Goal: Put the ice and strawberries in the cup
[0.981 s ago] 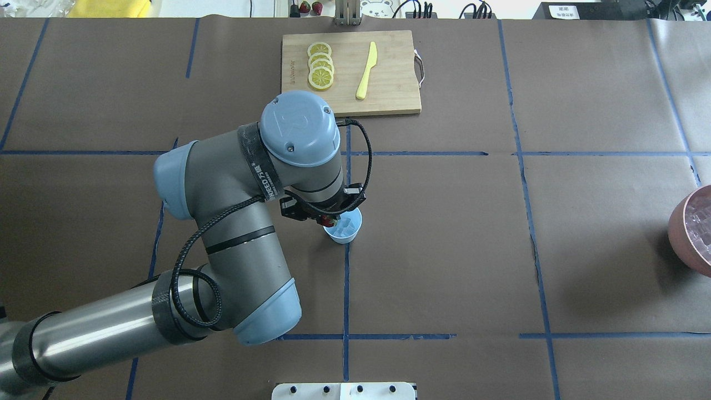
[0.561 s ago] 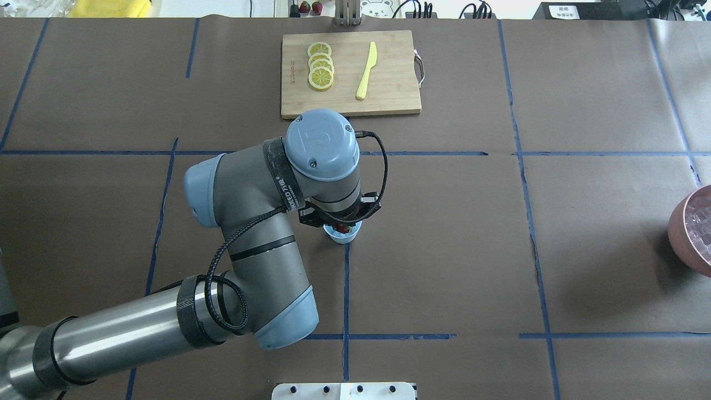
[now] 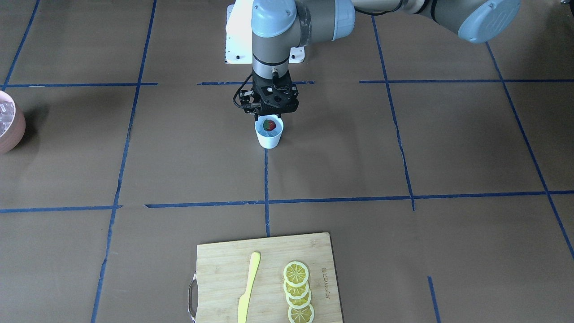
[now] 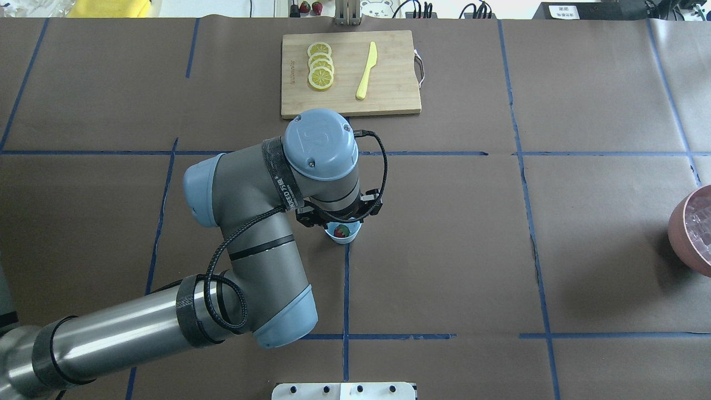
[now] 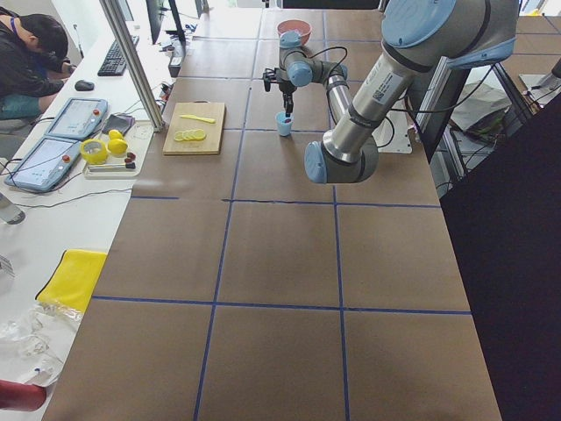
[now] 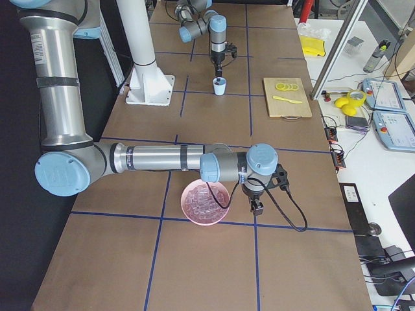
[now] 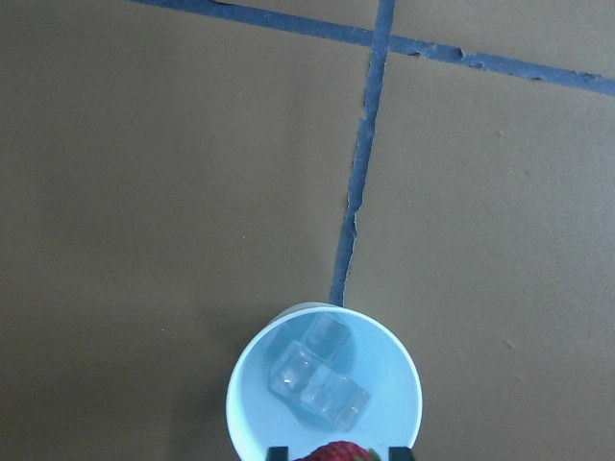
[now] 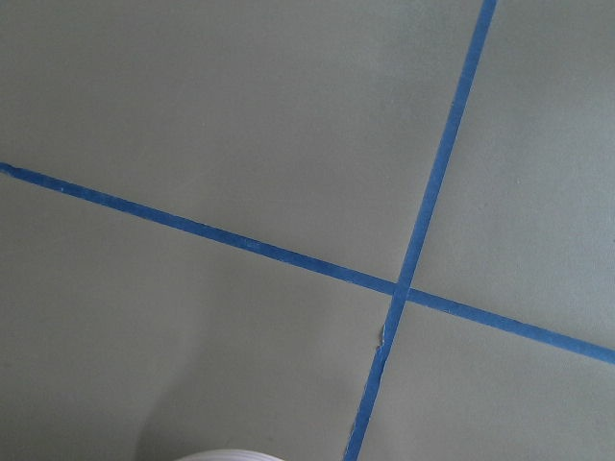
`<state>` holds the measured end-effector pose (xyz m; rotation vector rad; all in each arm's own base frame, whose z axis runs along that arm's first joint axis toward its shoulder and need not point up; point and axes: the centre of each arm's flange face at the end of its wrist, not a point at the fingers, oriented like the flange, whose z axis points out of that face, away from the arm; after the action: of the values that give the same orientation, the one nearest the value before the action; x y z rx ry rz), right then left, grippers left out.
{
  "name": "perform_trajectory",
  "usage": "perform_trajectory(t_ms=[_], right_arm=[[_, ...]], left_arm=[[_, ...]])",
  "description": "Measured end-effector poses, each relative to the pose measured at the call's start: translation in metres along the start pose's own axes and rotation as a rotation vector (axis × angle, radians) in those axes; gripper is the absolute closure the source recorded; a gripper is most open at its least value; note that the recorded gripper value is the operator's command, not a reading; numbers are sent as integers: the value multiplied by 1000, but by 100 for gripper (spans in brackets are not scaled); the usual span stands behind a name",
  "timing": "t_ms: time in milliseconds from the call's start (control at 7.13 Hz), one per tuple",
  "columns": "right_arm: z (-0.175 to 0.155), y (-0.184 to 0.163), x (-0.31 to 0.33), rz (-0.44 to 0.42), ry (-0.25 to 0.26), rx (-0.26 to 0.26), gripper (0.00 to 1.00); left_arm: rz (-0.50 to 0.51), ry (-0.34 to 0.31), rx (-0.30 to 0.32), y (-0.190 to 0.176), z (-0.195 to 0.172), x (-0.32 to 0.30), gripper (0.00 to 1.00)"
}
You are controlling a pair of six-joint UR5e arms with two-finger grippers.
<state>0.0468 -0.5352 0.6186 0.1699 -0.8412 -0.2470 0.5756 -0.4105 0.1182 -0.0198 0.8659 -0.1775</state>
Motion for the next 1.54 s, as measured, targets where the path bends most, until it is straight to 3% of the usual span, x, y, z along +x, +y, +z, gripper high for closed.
perform_trajectory(t_ms=[420,701,1261,1542], right_arm=[[-4,3,5,10,0,7,1],[-7,15,16,39,0,12,1],[0,31,30,95,47,-13,1],[-3,29,27,184,54,-7,1]], left_arm=[[-4,-1,22,-11,-4,-4,0],[-14,-9,46,-39,-15,-25,0],[123,-103,12,-121,-76,-145,0],[211,-130,-18,-168,-97,-223,0]])
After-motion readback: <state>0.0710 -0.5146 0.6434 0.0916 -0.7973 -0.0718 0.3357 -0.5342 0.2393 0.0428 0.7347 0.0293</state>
